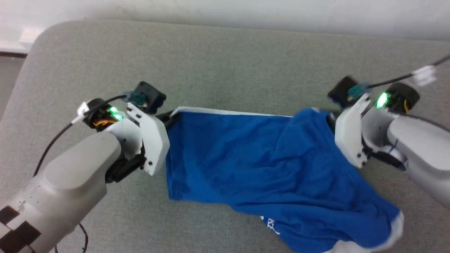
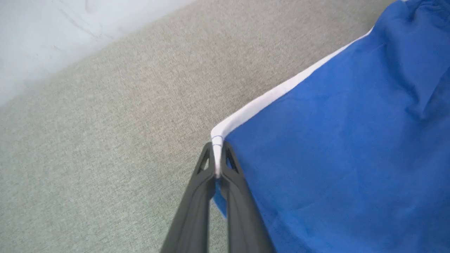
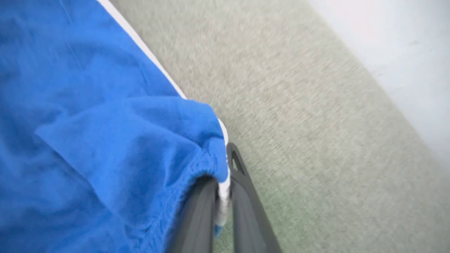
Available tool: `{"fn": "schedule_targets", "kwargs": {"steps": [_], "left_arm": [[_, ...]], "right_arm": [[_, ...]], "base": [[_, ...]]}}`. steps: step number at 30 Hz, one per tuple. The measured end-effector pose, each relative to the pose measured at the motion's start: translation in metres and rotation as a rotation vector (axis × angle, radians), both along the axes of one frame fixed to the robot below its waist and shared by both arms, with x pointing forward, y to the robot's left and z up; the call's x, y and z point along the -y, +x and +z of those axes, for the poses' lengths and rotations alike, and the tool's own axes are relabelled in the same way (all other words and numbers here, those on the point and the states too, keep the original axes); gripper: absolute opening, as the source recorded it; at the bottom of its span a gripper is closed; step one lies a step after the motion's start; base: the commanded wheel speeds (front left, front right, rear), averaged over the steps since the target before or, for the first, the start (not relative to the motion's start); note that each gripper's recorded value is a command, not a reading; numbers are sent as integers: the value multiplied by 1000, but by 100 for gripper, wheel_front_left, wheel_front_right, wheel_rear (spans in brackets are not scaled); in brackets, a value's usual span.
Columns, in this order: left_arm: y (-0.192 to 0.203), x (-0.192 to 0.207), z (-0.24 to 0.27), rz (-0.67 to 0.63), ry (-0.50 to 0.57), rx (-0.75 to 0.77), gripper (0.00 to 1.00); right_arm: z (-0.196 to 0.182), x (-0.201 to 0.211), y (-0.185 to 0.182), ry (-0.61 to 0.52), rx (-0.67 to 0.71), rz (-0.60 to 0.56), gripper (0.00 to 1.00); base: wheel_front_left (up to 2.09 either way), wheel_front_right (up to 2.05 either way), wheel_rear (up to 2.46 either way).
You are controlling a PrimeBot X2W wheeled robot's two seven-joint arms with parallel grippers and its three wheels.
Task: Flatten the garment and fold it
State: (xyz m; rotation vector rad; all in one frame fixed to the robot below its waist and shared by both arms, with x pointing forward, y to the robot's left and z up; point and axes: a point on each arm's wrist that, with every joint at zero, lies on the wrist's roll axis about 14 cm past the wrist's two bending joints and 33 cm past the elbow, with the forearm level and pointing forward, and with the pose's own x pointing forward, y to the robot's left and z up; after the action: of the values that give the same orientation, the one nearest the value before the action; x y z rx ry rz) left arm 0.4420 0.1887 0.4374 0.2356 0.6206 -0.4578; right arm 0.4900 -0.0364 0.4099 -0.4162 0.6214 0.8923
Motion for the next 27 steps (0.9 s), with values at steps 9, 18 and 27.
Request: {"fn": "schedule_targets", "kwargs": {"steps": [9, 18, 27], "left_arm": [[45, 5, 101, -1, -12, 402, 0], [115, 26, 263, -7, -35, 903, 0], [171, 38, 337, 20, -88, 1138, 0]], "right_arm": [[158, 16, 51, 291, 485, -56, 0], [286, 43, 96, 407, 862, -103, 0], [365, 65, 148, 382, 1162, -135, 0]], "base": [[0, 0, 0], [0, 0, 0], [0, 0, 0]]}}
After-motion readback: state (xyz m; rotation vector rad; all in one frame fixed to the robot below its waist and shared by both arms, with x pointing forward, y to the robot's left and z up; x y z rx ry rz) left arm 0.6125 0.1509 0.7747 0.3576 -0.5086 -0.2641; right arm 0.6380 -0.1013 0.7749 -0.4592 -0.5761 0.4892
